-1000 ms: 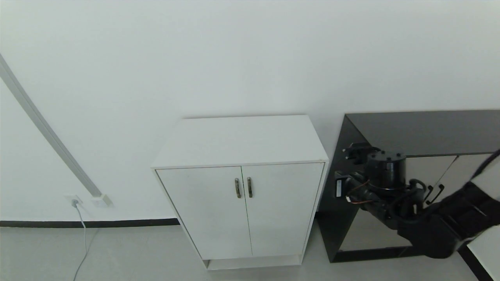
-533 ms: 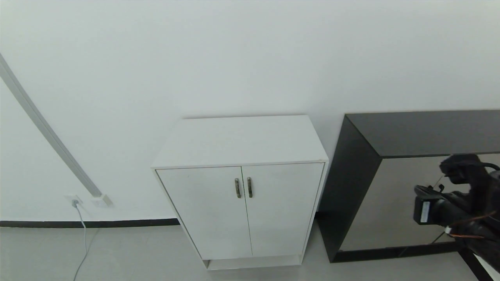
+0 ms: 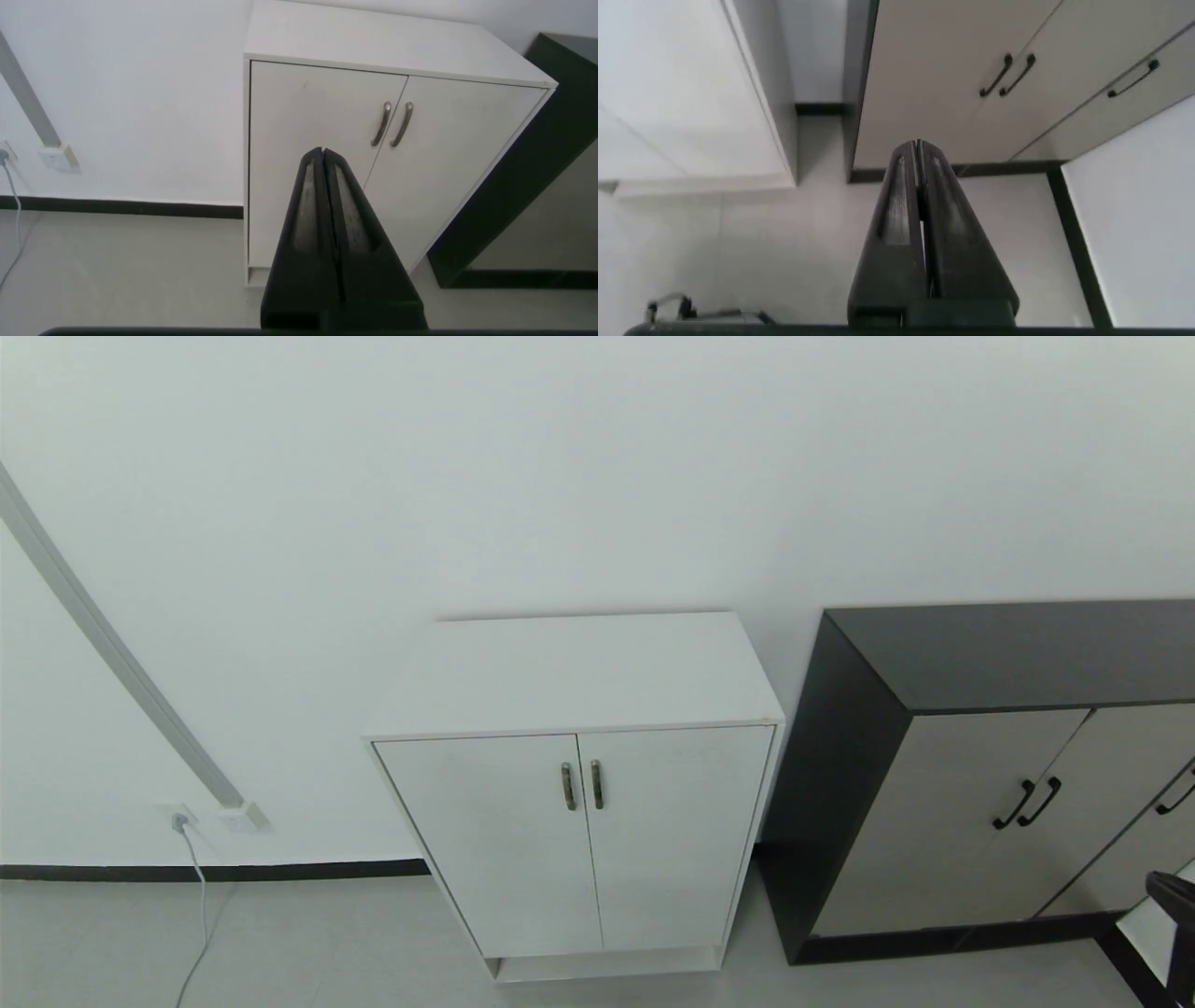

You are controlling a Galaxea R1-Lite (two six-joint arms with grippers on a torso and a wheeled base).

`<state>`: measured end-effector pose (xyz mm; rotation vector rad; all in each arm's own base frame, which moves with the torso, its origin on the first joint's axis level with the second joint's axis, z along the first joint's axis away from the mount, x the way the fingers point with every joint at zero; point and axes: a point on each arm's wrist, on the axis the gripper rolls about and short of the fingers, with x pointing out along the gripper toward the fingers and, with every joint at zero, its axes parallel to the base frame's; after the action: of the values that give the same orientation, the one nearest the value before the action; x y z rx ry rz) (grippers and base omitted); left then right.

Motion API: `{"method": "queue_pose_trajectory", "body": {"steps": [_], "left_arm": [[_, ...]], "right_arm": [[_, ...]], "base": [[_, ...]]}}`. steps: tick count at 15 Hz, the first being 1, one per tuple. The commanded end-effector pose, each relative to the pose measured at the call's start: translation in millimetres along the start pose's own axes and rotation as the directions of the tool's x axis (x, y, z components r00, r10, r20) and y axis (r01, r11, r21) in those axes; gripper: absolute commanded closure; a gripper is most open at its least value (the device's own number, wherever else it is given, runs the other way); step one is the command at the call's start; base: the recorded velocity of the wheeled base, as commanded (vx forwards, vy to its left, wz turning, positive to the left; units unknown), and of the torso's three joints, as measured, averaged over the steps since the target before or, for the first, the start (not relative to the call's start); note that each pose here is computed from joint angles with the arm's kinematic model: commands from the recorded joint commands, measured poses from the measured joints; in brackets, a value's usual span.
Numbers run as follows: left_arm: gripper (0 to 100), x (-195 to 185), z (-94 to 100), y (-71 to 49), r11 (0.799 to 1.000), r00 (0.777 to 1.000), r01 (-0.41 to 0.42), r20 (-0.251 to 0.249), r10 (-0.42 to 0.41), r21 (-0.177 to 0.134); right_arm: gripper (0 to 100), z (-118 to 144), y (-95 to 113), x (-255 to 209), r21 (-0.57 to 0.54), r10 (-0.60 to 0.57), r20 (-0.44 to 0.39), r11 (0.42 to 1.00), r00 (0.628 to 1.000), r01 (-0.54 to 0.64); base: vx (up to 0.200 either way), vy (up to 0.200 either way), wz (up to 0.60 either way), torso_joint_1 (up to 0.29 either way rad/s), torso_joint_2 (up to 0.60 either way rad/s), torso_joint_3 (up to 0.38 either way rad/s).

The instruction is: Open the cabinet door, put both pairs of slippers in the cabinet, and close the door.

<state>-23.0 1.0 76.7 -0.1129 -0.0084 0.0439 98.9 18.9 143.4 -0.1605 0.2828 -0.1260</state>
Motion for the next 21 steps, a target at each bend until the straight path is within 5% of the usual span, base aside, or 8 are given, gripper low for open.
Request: {"method": "queue_pose_trajectory", "body": {"steps": [1, 2, 7, 13, 21], "left_arm": [[100, 0.0, 0.1, 0.0, 1.000, 1.000, 0.000, 0.002, 0.000, -0.001], [100, 0.0, -0.1, 0.0, 1.000, 1.000, 0.000, 0.000, 0.000, -0.001], [100, 0.0, -0.1, 0.0, 1.000, 1.000, 0.000, 0.000, 0.000, 0.001], [100, 0.0, -0.1, 0.0, 1.000, 1.000, 0.001, 0.000, -0.001, 0.001], [100, 0.0, -0.1, 0.0, 1.000, 1.000, 0.001, 0.000, -0.001, 0.001]], "right_arm": [[100, -4.3, -11.6, -28.6, 0.016, 0.026, 0.081, 0.999, 0.996, -0.028], [100, -17.6, -14.5, -43.9, -0.004, 0.158, 0.062, 0.987, 0.985, -0.158], [100, -49.9, -9.4, -53.6, -0.030, 0.451, -0.026, 0.891, 0.892, -0.452], [100, -80.4, -5.9, -52.8, -0.066, 0.492, -0.181, 0.858, 0.852, -0.509], [100, -89.9, -3.5, -57.5, -0.023, 0.608, -0.278, 0.770, 0.744, -0.638]], "base": [[0.000, 0.000, 0.00, 0.000, 0.00, 0.000], [0.000, 0.000, 0.00, 0.000, 0.00, 0.000], [0.000, 0.000, 0.00, 0.000, 0.00, 0.000], [0.000, 0.000, 0.00, 0.000, 0.00, 0.000], [0.000, 0.000, 0.00, 0.000, 0.00, 0.000]]}}
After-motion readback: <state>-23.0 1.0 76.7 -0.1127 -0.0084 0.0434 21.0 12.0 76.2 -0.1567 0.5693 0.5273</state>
